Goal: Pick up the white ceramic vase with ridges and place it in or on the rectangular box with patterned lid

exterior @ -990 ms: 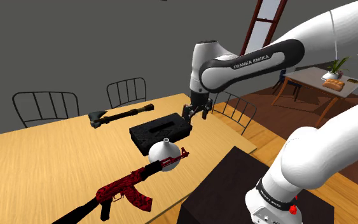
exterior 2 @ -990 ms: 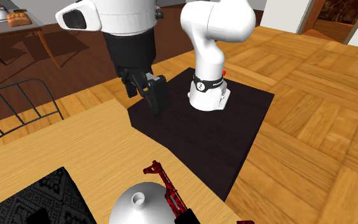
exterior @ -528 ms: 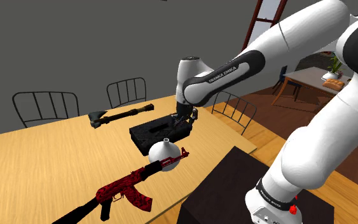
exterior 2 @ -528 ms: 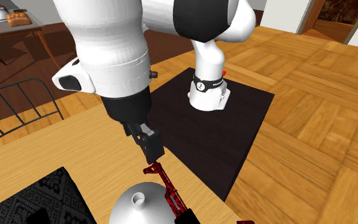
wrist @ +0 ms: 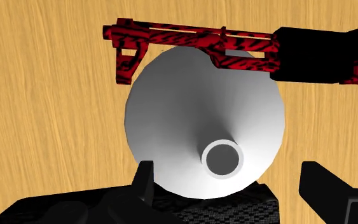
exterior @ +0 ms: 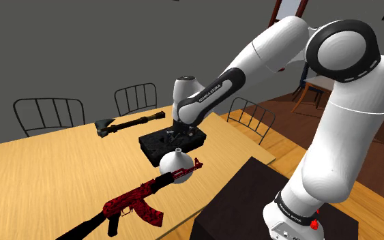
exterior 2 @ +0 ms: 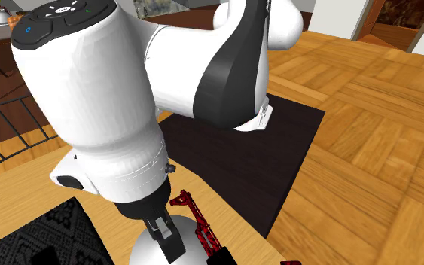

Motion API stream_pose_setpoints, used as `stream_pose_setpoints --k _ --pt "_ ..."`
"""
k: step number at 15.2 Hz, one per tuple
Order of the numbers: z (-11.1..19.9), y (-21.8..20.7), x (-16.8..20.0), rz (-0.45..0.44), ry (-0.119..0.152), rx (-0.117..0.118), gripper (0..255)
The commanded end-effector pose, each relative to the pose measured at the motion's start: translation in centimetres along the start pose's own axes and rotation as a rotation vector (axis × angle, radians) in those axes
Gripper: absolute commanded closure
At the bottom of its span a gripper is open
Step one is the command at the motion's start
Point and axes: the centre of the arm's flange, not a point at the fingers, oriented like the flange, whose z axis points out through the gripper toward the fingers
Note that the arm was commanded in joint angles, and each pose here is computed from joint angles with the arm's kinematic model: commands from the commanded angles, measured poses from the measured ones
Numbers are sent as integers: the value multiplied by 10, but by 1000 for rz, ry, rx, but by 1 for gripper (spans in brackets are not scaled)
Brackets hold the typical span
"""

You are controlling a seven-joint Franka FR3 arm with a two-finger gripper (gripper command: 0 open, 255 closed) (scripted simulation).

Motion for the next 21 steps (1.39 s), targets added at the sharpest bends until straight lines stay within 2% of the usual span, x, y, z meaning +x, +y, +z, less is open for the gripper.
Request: stream_pose_setpoints --k 1,7,14,15,21 --pt "11 -1 1 2 1 2 0" --pt "40 -1 1 2 1 2 0" --pt "40 -1 1 2 1 2 0" --pt "40 -1 1 2 1 2 255" --pt "40 -1 1 2 1 2 255"
